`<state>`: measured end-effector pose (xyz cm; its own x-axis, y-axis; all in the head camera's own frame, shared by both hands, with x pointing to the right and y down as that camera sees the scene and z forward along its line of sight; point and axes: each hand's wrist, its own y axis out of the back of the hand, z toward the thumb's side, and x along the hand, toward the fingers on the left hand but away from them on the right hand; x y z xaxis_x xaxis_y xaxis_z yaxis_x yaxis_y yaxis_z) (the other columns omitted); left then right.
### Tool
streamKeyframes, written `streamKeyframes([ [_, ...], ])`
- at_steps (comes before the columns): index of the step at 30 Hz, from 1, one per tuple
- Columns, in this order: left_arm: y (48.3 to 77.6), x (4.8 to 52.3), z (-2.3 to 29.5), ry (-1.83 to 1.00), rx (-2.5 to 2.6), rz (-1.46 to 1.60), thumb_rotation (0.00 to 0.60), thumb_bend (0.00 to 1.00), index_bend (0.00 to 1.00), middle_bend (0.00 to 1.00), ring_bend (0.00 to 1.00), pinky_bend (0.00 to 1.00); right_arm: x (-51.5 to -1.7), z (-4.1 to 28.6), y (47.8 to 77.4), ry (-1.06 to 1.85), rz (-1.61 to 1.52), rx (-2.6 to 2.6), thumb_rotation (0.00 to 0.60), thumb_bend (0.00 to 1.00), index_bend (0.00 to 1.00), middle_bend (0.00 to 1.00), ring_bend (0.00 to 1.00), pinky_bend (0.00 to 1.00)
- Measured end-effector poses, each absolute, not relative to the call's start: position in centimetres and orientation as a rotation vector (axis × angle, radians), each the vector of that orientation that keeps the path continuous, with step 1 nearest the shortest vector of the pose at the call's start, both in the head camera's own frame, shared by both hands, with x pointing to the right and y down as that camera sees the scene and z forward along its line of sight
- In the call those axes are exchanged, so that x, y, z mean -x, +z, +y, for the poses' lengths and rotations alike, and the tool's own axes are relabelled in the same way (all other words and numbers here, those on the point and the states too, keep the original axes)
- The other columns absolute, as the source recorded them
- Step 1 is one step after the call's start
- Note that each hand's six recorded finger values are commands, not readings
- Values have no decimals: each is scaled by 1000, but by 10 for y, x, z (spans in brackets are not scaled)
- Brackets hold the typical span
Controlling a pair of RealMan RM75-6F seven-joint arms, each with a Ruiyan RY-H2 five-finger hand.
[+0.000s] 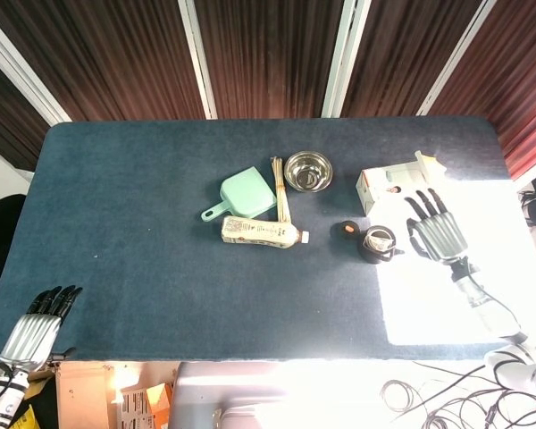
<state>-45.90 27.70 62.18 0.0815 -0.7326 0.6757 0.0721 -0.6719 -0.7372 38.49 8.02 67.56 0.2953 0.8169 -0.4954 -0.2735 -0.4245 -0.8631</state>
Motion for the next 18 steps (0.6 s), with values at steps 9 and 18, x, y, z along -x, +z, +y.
streamKeyframes([
  [9, 622, 458, 277, -1654, 1744, 654, 600, 42, 0, 77, 32, 102, -400, 95, 686, 1379, -467, 1528, 600, 430, 384, 120, 8, 0],
  [18, 622, 458, 276, -1654, 1742, 655, 600, 42, 0, 77, 32, 102, -417, 105, 694, 1469, -407, 1541, 600, 322, 175, 48, 0, 0],
])
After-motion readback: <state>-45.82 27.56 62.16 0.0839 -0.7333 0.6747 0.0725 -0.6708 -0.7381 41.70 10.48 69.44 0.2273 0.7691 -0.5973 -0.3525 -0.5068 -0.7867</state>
